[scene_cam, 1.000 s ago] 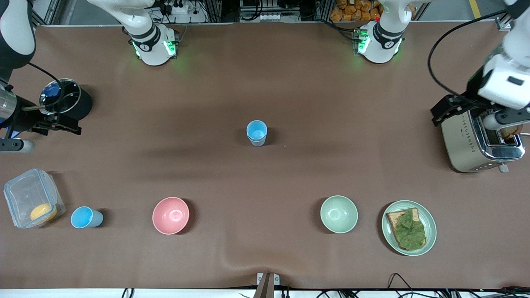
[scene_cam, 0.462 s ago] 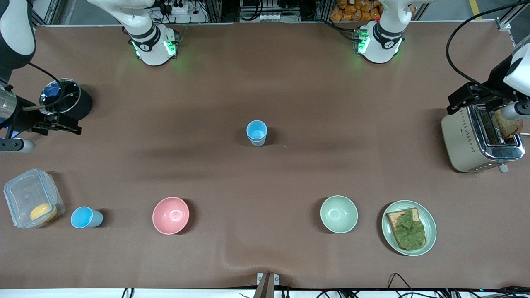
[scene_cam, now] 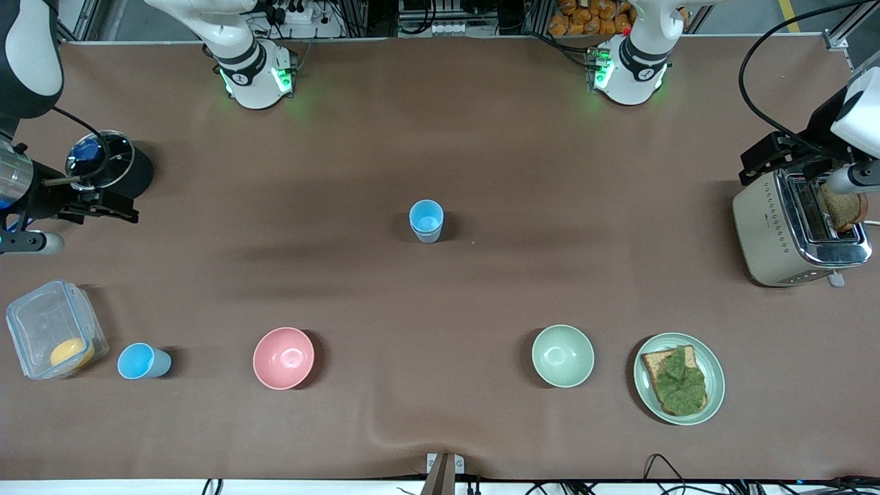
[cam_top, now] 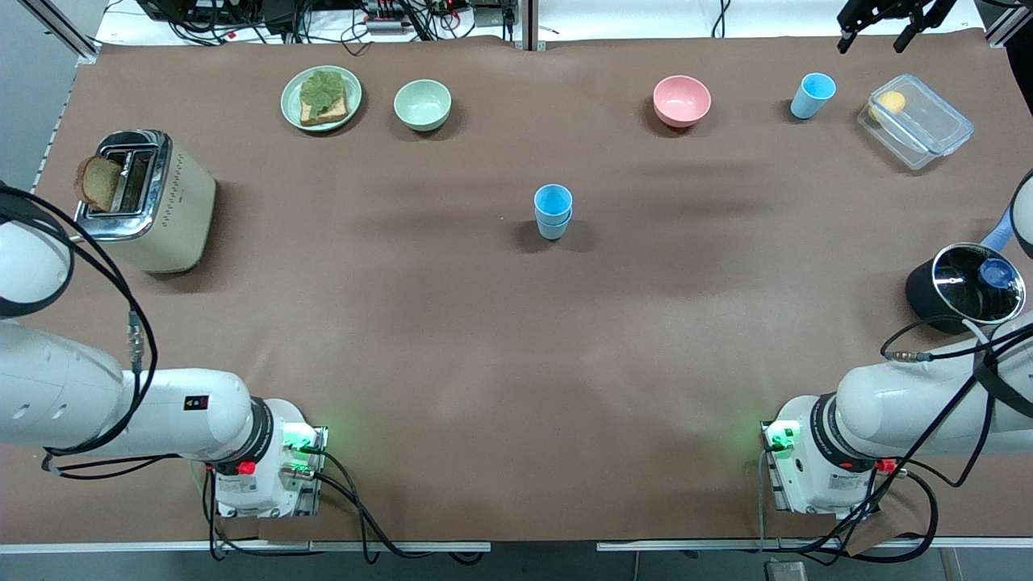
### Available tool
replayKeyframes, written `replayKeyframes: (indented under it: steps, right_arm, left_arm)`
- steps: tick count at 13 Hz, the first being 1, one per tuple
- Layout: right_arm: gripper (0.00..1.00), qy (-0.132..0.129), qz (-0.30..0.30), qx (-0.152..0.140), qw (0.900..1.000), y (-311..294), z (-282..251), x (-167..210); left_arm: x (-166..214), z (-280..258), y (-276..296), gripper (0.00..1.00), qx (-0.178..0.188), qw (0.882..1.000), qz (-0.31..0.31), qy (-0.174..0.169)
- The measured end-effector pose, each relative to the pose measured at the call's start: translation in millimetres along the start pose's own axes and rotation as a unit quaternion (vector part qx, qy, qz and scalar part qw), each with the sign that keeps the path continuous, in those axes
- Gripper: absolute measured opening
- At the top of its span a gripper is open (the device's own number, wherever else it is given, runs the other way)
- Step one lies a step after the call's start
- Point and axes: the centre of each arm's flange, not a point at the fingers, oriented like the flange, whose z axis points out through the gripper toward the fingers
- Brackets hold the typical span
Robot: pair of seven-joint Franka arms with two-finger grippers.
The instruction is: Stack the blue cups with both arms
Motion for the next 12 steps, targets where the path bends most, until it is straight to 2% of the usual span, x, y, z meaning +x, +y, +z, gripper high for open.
replayKeyframes:
  steps: [12]
  right_arm:
    - [1.00, -0.001, -0.003, 0.000, 1.000, -2.7, 1.4, 0.2]
  left_arm:
    - [-0.9, -0.6, 3.1, 1.00, 0.000, 1.000, 0.003, 0.000]
